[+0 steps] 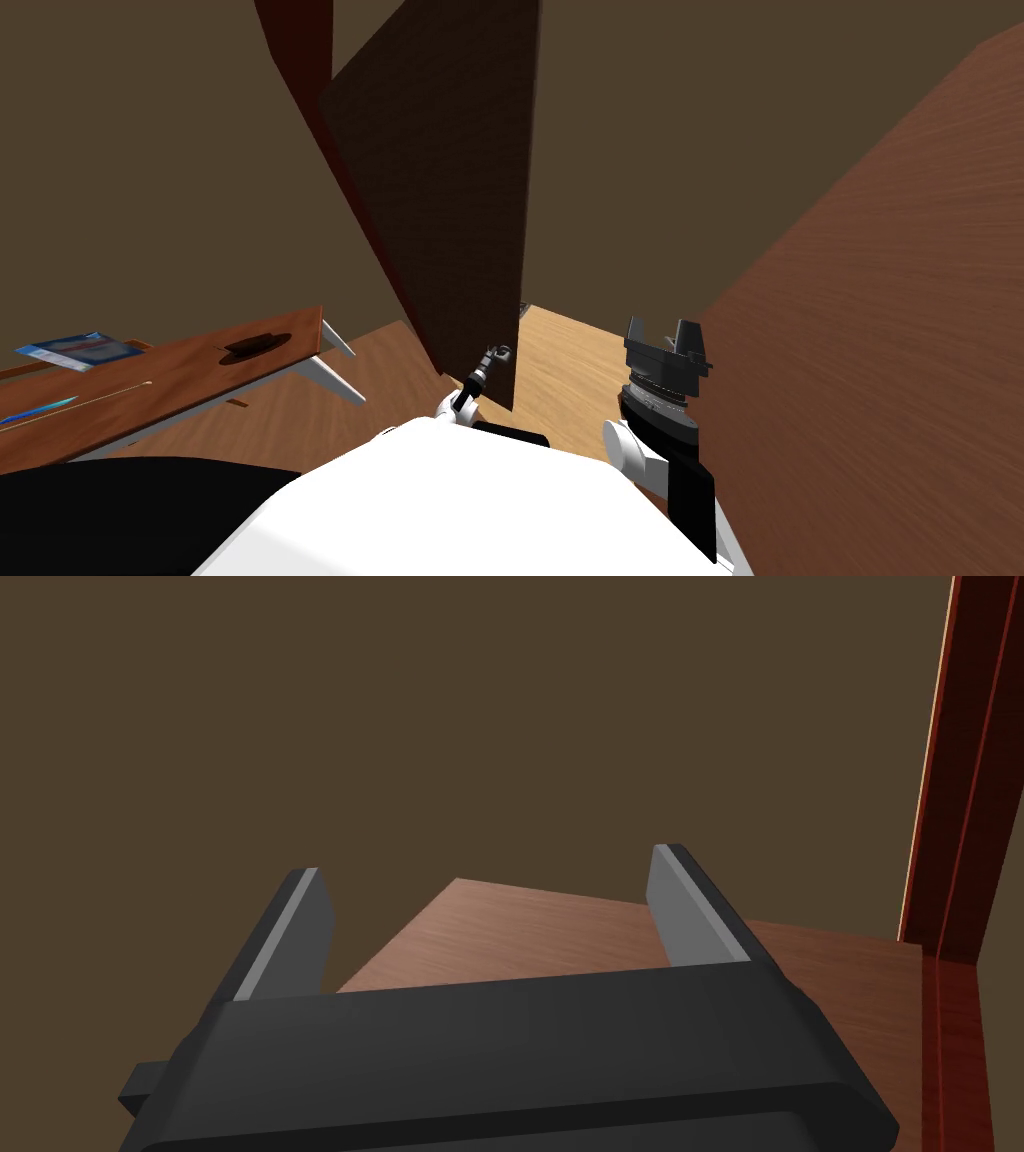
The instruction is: Push the door open
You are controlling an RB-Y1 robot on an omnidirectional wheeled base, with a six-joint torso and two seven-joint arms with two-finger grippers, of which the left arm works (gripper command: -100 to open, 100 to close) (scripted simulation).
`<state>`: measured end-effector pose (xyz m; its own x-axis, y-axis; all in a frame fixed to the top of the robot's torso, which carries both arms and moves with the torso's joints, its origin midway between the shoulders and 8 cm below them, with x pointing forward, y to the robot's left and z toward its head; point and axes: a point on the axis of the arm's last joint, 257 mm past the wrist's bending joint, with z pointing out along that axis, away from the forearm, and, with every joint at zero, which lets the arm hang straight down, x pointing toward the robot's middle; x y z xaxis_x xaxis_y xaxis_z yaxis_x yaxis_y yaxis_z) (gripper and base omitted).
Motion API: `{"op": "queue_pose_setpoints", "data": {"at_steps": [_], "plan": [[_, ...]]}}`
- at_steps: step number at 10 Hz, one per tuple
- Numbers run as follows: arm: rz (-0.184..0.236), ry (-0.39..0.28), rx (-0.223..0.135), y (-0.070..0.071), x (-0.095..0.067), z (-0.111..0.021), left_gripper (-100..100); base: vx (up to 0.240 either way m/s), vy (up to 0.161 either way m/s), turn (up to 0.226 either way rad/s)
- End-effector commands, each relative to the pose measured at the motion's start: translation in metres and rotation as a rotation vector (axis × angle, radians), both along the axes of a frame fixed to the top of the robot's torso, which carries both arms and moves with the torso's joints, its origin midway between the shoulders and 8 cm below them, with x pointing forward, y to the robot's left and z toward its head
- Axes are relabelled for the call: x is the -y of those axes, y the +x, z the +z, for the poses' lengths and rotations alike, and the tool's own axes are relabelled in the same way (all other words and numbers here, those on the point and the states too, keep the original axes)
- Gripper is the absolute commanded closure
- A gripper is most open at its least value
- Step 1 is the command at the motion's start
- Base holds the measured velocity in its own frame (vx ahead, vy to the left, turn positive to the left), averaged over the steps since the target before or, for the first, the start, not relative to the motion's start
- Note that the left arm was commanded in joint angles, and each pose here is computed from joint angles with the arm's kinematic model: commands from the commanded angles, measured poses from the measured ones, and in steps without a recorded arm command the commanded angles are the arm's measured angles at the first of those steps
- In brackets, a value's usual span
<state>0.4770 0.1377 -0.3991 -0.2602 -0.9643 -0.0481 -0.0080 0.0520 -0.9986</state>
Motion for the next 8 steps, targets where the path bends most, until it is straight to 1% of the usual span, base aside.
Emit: {"op": "queue_pose_setpoints", "data": {"at_steps": [1, 2, 3, 4, 5, 6, 7, 8], "plan": [[0.036, 0.01, 0.01, 0.004, -0.022, 0.004, 100, 0.09, -0.091, 0.033], [0.046, 0.011, 0.011, 0.005, -0.027, 0.004, 100, 0.101, -0.099, 0.071], [0.065, 0.011, 0.012, 0.007, -0.035, 0.005, 100, 0.157, -0.125, 0.054], [0.075, 0.011, 0.013, 0.007, -0.039, 0.005, 100, 0.168, -0.148, 0.071], [0.095, 0.01, 0.014, 0.008, -0.046, 0.005, 100, 0.173, -0.163, 0.077], [0.095, 0.011, 0.011, 0.008, -0.046, 0.004, 100, 0.116, -0.093, 0.044], [0.096, 0.012, 0.001, 0.006, -0.047, 0.0, 100, 0.049, -0.019, -0.011], [0.124, 0.006, 0.016, 0.01, -0.056, 0.006, 100, 0.092, -0.093, 0.048]]}}
